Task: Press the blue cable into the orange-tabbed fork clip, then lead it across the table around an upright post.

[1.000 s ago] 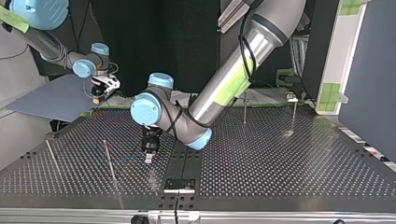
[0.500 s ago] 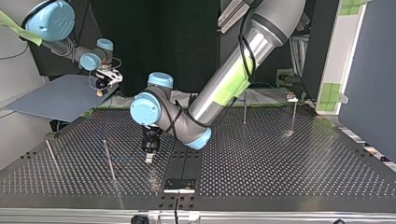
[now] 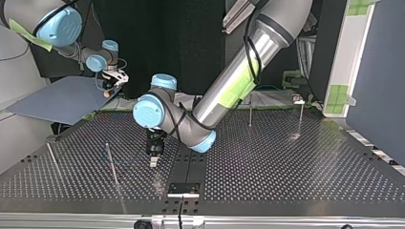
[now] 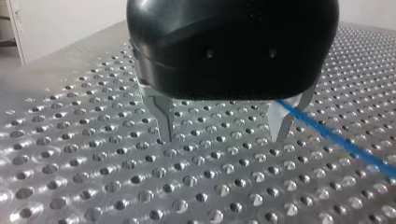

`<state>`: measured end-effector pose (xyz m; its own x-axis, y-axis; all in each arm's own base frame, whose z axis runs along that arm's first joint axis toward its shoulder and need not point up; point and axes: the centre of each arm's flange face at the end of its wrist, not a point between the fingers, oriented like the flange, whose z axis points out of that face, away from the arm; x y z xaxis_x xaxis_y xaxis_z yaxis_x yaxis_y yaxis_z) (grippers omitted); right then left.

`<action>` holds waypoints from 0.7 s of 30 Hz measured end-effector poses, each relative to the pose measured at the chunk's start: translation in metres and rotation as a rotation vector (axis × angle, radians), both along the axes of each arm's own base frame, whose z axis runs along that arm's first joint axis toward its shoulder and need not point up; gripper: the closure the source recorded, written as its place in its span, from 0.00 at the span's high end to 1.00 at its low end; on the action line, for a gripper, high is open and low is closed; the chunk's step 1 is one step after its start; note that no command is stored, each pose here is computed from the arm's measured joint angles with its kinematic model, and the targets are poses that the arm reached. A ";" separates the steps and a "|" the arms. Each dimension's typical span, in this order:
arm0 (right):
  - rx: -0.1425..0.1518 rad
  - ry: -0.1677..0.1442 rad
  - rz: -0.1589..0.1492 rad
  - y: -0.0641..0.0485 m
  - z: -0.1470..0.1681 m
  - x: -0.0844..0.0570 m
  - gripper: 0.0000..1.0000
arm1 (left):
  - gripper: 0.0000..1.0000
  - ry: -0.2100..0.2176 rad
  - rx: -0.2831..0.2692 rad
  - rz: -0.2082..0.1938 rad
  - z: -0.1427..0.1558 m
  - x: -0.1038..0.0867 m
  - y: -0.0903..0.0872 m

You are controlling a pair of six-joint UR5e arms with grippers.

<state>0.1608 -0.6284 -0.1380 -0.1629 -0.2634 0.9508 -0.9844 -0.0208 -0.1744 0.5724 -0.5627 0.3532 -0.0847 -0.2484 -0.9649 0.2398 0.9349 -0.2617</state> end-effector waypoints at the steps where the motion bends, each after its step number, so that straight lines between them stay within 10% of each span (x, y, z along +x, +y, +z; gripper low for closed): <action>1: -0.002 -0.002 0.006 -0.001 0.001 0.001 0.00 | 1.00 0.000 -0.001 0.008 0.000 0.000 0.001; 21: 0.012 -0.007 0.034 -0.001 0.001 0.006 0.00 | 1.00 0.079 -0.111 0.124 -0.004 -0.006 0.014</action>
<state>0.1665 -0.6296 -0.1374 -0.1604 -0.2806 0.9463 -0.9819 -0.0523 -0.1819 0.5667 -0.5488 0.3489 -0.1214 -0.3660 -0.9227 0.0988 0.9205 -0.3781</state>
